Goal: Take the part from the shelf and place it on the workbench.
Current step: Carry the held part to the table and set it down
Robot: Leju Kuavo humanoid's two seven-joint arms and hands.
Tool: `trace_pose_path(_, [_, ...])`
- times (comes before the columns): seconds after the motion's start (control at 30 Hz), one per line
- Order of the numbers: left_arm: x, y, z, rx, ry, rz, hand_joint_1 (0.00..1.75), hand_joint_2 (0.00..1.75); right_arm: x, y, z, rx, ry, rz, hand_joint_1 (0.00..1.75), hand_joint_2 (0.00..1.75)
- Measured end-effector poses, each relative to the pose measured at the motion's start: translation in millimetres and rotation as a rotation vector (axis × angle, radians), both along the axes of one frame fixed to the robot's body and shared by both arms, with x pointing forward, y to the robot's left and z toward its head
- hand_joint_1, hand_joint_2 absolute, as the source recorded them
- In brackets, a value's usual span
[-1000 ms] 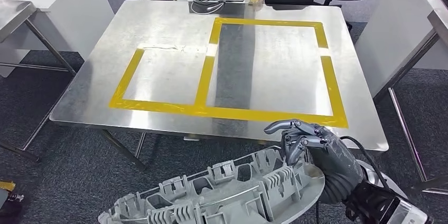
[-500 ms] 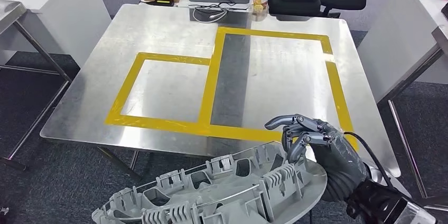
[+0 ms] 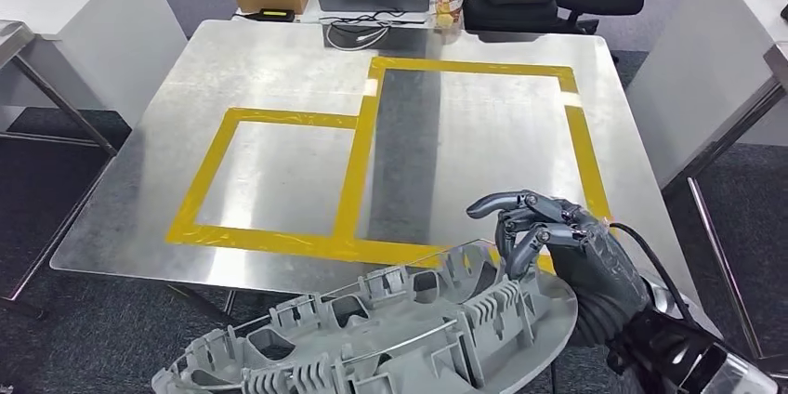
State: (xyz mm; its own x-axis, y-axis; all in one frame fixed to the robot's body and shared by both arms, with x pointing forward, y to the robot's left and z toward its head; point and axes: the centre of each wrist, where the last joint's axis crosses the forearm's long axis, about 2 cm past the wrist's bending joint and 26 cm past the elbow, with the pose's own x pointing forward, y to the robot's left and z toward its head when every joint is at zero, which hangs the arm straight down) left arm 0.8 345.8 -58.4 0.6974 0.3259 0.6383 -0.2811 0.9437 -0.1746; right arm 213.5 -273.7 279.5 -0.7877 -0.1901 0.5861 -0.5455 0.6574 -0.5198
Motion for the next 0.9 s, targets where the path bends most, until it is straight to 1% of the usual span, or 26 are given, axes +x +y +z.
trace_pose_path(0.1, [-0.1, 0.0, 0.0, 0.001, -0.003, -0.004, 0.00, 0.00, 0.7, 0.8, 6.8, 0.008, -0.055, -0.038, 1.75, 1.75])
trace_pose_path(0.2, [0.1, 0.8, 0.1, 0.002, -0.009, 0.005, 0.00, 0.00, 2.9, -2.2, 14.8, -0.007, -0.128, -0.133, 1.75, 1.75])
trace_pose_path(0.3, [1.9, 1.8, 0.5, 0.004, -0.019, 0.030, 0.00, 0.00, 7.7, -9.4, 21.4, -0.047, -0.201, -0.280, 1.75, 1.75])
trace_pose_path(0.4, [1.0, 3.2, 1.4, 0.009, -0.021, 0.054, 0.00, 0.00, 17.0, -20.6, 25.8, -0.115, -0.274, -0.476, 1.75, 1.75])
trace_pose_path(0.5, [1.3, 4.6, 2.4, 0.010, -0.028, 0.059, 0.00, 0.00, 31.4, -37.1, 28.6, -0.169, -0.340, -0.677, 1.75, 1.75])
trace_pose_path(0.6, [1.0, 5.0, 2.7, 0.006, -0.031, 0.056, 0.00, 0.00, 44.5, -53.1, 29.0, -0.258, -0.392, -0.871, 1.75, 1.75])
trace_pose_path(0.7, [0.8, 5.1, 2.9, 0.003, -0.033, 0.055, 0.00, 0.00, 53.5, -65.5, 28.5, -0.345, -0.416, -0.993, 1.75, 1.75])
trace_pose_path(0.8, [0.4, 5.1, 2.9, 0.000, -0.036, 0.062, 0.00, 0.00, 63.6, -74.4, 27.0, -0.454, -0.469, -1.105, 1.75, 1.75])
trace_pose_path(0.9, [-0.6, 5.5, 3.0, -0.001, -0.039, 0.075, 0.00, 0.00, 75.7, -82.4, 18.0, -0.570, -0.478, -1.155, 1.75, 1.75])
